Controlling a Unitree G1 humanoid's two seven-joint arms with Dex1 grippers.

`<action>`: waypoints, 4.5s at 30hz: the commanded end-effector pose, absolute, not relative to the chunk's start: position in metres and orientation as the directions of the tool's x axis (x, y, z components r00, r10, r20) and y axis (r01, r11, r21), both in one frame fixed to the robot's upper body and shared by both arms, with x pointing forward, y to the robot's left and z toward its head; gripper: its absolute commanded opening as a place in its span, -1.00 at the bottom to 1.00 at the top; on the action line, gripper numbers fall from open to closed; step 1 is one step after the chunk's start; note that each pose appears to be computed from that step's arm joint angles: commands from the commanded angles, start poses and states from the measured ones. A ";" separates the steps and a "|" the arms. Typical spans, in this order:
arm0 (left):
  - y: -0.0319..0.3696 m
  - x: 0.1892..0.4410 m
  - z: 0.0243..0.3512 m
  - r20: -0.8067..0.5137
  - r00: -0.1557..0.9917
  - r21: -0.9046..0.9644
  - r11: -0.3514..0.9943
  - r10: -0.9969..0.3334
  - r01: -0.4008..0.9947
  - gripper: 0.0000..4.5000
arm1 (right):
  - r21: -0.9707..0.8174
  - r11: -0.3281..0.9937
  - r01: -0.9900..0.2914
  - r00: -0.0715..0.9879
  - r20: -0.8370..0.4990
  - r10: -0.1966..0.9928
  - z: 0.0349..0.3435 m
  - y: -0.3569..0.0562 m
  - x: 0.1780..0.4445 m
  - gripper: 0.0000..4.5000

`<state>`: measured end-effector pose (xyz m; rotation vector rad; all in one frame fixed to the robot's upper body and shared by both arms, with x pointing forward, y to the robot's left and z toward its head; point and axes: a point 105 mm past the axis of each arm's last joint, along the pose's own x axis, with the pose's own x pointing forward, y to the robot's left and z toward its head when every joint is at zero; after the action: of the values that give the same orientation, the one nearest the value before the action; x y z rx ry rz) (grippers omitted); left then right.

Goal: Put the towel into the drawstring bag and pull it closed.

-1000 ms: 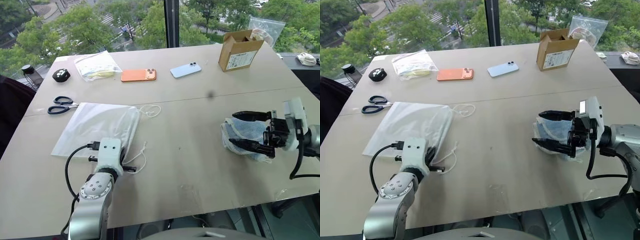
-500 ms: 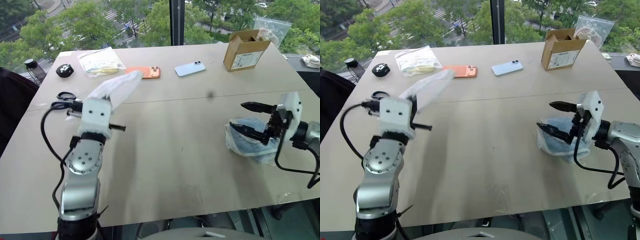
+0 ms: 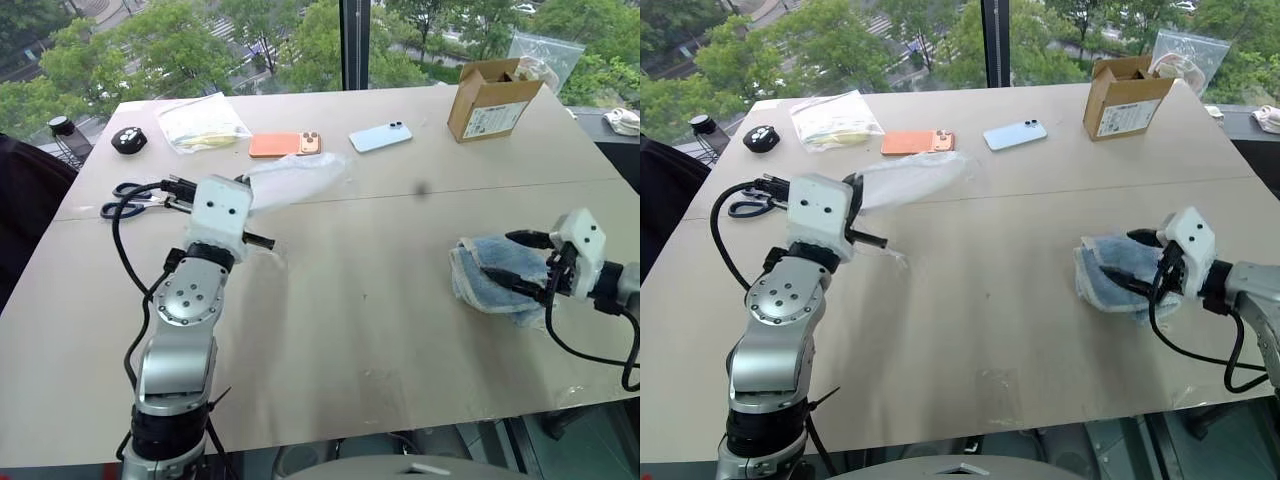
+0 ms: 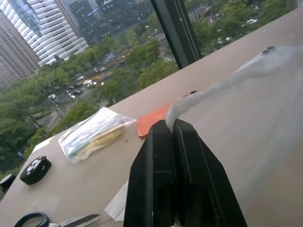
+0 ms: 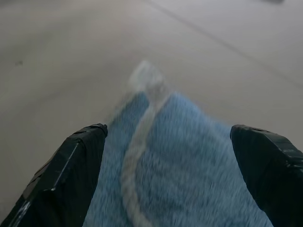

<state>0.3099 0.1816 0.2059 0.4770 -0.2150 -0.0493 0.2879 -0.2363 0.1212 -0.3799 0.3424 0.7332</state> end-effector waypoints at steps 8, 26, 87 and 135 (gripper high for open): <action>0.171 0.306 0.216 0.227 0.963 0.435 0.900 -0.143 0.031 -0.99 | -0.143 0.792 -0.593 0.684 -0.609 0.402 0.070 -0.257 0.297 1.00; 0.172 0.313 0.216 0.235 0.962 0.364 0.931 -0.137 0.044 -1.00 | 0.003 0.785 -0.619 0.534 -0.732 0.423 0.053 -0.249 0.275 -0.97; 0.081 0.275 0.192 0.099 0.713 -0.023 0.715 -0.694 0.699 -1.00 | 0.365 0.480 -0.798 0.502 -0.039 0.864 0.197 -0.025 0.345 -0.97; 0.096 0.340 0.221 0.271 0.801 -0.281 0.751 -0.534 0.597 -1.00 | 0.718 0.387 -0.579 0.686 0.171 0.708 0.192 -0.103 0.327 0.81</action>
<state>0.3417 0.0881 0.2086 -0.3511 -0.1242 -0.6325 0.3297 -0.0897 0.1720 0.8551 0.2896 0.7884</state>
